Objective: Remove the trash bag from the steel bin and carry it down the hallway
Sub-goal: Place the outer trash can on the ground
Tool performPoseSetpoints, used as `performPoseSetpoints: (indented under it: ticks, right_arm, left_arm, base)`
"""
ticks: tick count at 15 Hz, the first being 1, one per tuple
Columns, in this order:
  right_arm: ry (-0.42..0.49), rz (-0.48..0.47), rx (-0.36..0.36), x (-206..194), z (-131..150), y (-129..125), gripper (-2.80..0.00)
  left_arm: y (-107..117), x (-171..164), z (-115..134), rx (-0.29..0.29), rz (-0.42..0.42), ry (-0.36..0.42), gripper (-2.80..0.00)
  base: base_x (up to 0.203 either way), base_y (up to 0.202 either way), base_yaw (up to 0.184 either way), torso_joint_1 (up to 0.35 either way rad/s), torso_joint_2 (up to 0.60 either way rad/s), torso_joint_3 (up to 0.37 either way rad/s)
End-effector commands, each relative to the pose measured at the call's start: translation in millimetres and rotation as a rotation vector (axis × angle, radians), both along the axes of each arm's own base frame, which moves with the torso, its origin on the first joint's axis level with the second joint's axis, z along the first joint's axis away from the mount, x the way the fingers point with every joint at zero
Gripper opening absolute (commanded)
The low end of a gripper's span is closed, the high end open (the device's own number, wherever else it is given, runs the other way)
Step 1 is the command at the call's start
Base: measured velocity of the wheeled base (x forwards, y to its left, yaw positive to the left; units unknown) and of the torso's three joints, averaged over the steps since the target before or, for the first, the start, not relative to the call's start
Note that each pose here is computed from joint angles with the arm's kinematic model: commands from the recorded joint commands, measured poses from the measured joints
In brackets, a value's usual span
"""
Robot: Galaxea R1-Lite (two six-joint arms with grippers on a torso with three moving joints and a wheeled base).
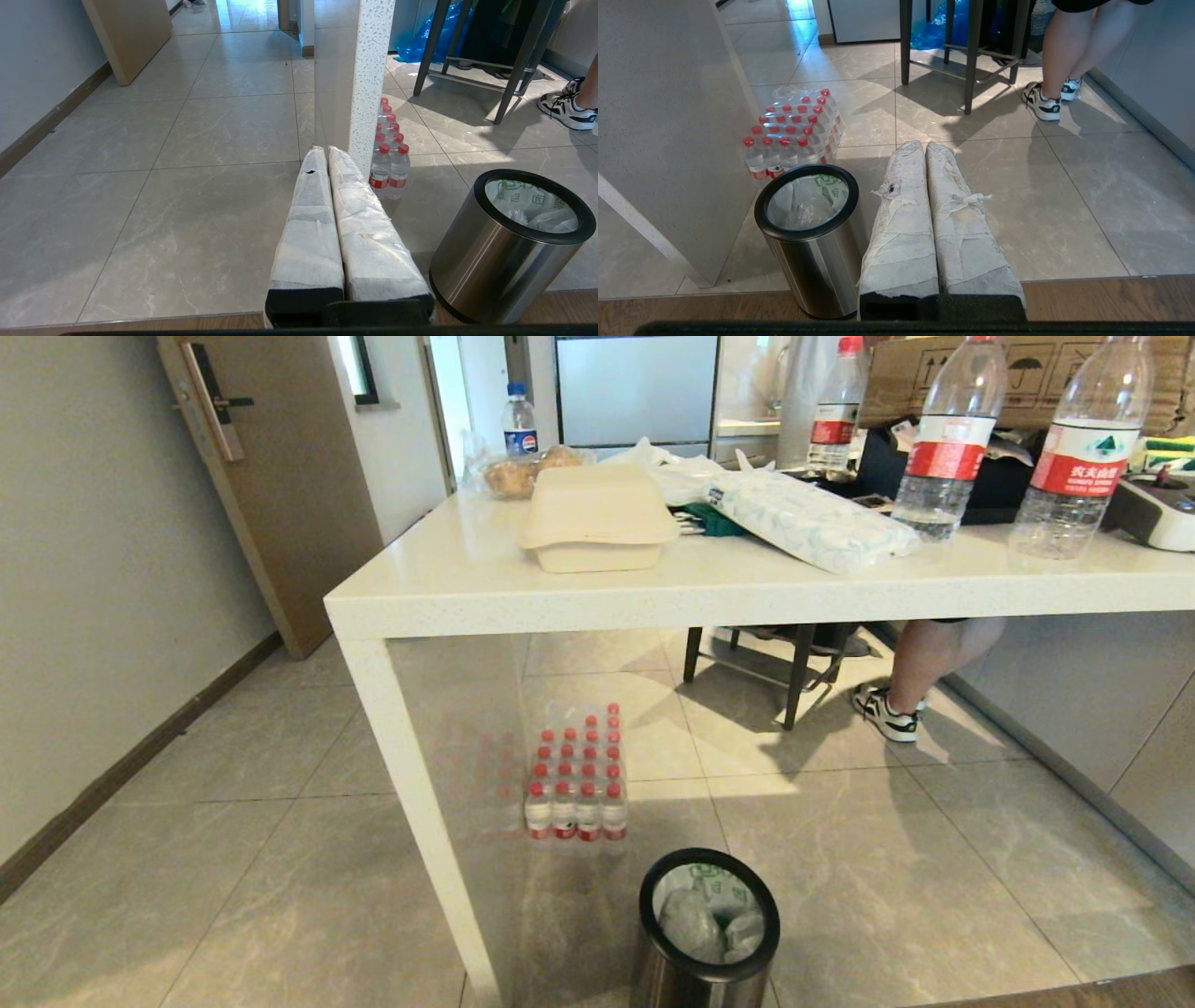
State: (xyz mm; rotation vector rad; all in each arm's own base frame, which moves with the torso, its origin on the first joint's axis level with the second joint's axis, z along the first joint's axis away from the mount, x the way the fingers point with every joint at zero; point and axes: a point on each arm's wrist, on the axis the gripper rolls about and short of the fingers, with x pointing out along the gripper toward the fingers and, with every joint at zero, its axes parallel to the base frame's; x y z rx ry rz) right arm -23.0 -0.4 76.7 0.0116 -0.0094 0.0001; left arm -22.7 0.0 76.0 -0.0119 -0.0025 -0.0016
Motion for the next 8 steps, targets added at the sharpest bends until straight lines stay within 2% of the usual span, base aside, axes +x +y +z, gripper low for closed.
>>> performPoseSetpoints:
  ticks: [1,4,8]
  right_arm:
    - [0.0,0.0,0.001,0.1,-0.1,0.0,-2.8]
    - [0.0,0.0,0.001,0.1,0.0,0.0,-2.8]
    - [0.0,0.0,0.001,0.1,0.0,0.0,-2.8]
  left_arm:
    - [0.0,0.0,0.0,0.0,0.0,-0.001,-2.8]
    - [0.0,0.0,0.0,0.0,0.0,-0.001,-2.8]
    - [0.0,0.0,0.0,-0.002,0.0,-0.001,-2.8]
  base:
    - [0.0,0.0,0.0,0.0,0.0,0.0]
    - [0.0,0.0,0.0,0.002,0.0,-0.045]
    - [0.0,0.0,0.0,0.002,0.0,-0.167]
